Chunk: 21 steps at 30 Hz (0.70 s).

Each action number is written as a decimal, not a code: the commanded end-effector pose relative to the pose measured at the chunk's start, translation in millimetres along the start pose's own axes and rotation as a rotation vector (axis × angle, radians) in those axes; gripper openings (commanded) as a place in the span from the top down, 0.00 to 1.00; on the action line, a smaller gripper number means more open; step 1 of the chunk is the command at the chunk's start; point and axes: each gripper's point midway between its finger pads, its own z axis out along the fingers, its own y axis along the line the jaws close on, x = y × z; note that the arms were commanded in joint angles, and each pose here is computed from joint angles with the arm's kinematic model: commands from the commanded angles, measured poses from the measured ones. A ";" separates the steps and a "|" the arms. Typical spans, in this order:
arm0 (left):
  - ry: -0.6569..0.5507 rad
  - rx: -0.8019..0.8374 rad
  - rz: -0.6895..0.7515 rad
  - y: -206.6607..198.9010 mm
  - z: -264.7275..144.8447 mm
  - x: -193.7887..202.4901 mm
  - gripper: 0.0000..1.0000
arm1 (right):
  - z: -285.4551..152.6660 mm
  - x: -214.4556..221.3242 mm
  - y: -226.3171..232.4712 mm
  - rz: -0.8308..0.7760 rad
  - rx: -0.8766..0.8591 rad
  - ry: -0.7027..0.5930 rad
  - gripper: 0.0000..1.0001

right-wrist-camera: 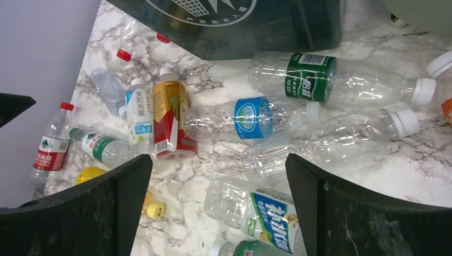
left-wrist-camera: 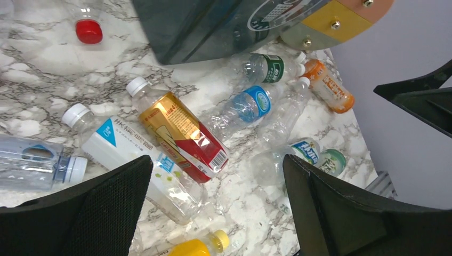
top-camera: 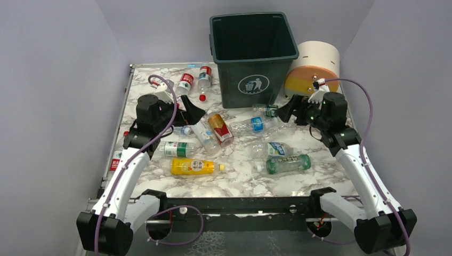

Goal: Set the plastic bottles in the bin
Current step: Pick up the plastic bottle at the center of the board.

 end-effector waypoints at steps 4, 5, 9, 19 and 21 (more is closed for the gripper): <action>-0.024 -0.060 0.047 6.9 -2.4 -9.2 0.01 | 2.5 -12.7 10.4 -0.017 -0.034 -0.011 0.01; -0.021 -0.058 0.049 6.9 -2.0 -8.8 0.01 | 3.7 -11.9 9.0 -0.016 -0.027 -0.003 0.01; -0.028 -0.045 0.063 3.6 -3.5 -11.3 0.01 | 4.6 -8.6 4.9 -0.015 -0.010 0.012 0.01; -0.016 -0.073 0.054 8.2 -2.5 -10.3 0.01 | 10.5 9.8 -7.2 -0.020 0.028 0.094 0.01; 0.004 -0.025 0.082 -0.2 -4.0 -6.0 0.01 | 10.7 20.9 -13.3 -0.009 0.047 0.119 0.01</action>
